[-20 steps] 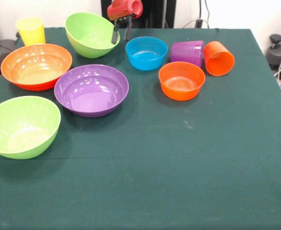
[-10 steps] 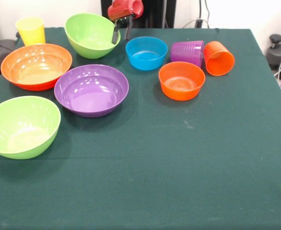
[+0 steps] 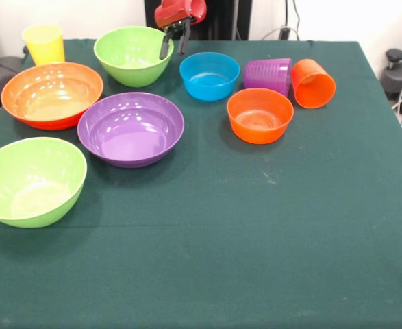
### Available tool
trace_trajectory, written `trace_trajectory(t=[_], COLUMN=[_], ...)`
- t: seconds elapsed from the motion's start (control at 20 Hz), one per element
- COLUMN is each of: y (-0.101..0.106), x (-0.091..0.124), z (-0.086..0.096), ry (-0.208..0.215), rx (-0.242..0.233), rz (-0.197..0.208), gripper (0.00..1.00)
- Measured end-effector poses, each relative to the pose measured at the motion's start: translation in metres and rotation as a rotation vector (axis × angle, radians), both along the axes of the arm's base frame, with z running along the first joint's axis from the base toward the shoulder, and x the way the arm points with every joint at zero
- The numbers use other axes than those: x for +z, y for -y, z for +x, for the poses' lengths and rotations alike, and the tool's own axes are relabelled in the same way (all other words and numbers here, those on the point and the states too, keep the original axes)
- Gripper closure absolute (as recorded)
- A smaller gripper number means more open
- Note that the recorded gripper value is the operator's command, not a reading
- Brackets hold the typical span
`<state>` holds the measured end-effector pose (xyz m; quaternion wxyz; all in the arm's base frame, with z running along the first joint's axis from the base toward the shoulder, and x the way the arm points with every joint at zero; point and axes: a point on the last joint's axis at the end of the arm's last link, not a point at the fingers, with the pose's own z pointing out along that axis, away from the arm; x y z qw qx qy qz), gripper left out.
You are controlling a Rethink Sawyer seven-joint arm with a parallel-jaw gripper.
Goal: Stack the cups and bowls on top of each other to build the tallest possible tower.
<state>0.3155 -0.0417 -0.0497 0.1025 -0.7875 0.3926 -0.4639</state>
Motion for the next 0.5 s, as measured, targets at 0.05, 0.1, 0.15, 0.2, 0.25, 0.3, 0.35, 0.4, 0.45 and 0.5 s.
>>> trace_trajectory(t=[0.05, 0.1, 0.15, 0.2, 0.25, 0.3, 0.35, 0.4, 0.45, 0.5], y=[-0.0021, -0.0031, -0.0042, -0.0047, -0.0067, -0.0079, -0.0088, -0.0092, -0.0112, -0.0119], x=[0.0006, 0.0010, 0.0014, 0.0016, 0.0023, 0.0026, 0.0027, 0.0028, 0.0029, 0.0029], z=[0.0007, 0.0010, 0.0014, 0.0016, 0.0025, 0.0028, 0.0032, 0.0033, 0.0038, 0.0039], ry=[0.006, 0.008, 0.012, 0.013, 0.020, 0.023, 0.025, 0.026, 0.028, 0.028], rx=[0.005, 0.008, 0.010, 0.011, 0.015, 0.018, 0.019, 0.020, 0.025, 0.027], rz=[-0.003, -0.005, -0.007, -0.008, -0.011, -0.012, -0.012, -0.013, -0.012, -0.012], gripper=[0.00, 0.00, 0.00, 0.00, 0.00, 0.00, 0.00, 0.00, 0.00, 0.00])
